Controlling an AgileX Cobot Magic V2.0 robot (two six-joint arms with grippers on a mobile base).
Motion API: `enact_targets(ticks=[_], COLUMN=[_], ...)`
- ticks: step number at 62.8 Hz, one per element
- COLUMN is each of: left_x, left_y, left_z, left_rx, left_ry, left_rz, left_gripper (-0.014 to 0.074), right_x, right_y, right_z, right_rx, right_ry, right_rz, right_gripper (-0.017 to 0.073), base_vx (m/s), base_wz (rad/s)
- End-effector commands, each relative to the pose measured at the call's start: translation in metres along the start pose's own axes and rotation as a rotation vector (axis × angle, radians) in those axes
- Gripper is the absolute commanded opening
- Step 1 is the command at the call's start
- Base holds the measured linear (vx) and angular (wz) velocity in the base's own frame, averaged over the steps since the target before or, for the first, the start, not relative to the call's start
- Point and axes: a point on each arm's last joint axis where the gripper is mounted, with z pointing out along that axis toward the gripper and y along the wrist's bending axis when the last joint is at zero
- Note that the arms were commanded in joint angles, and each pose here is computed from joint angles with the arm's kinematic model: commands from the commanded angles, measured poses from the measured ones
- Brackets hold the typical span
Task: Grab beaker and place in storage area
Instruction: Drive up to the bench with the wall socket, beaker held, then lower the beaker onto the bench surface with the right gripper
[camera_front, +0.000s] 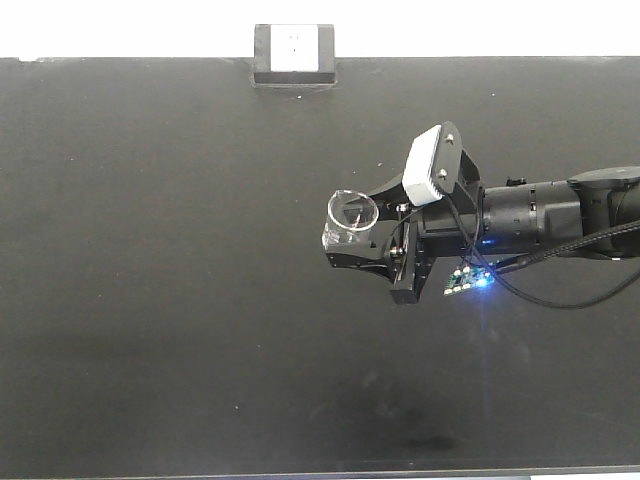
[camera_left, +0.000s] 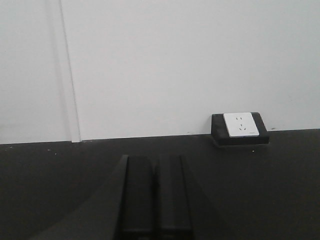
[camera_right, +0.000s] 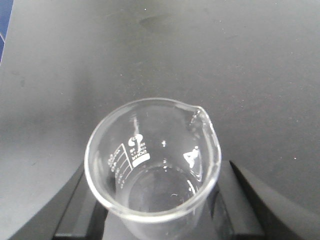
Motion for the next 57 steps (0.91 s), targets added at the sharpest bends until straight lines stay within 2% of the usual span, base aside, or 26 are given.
enact_targets(ticks=[1, 47, 57], left_x=[-0.0181, -0.0181, -0.0181], left_y=[-0.0004, -0.0004, -0.0004], left_z=[0.0015, 0.0015, 0.0015], left_rx=[0.009, 0.009, 0.009], left_ry=[-0.109, -0.109, -0.109], left_rz=[-0.015, -0.015, -0.015], left_gripper=[-0.0006, -0.0006, -0.0006], right_x=[-0.0210, -0.0217, -0.0185], right_y=[0.0034, 0.0027, -0.0046], right_z=[-0.0089, -0.0090, -0.0090], right_rx=[-0.005, 0.003, 0.082], right_ry=[-0.095, -0.102, -0.067], right_rz=[-0.027, -0.020, -0.008], right_gripper=[-0.0006, -0.0006, -0.0006], base_vx=[0.00, 0.00, 0.00], base_wz=[0.00, 0.00, 0.00])
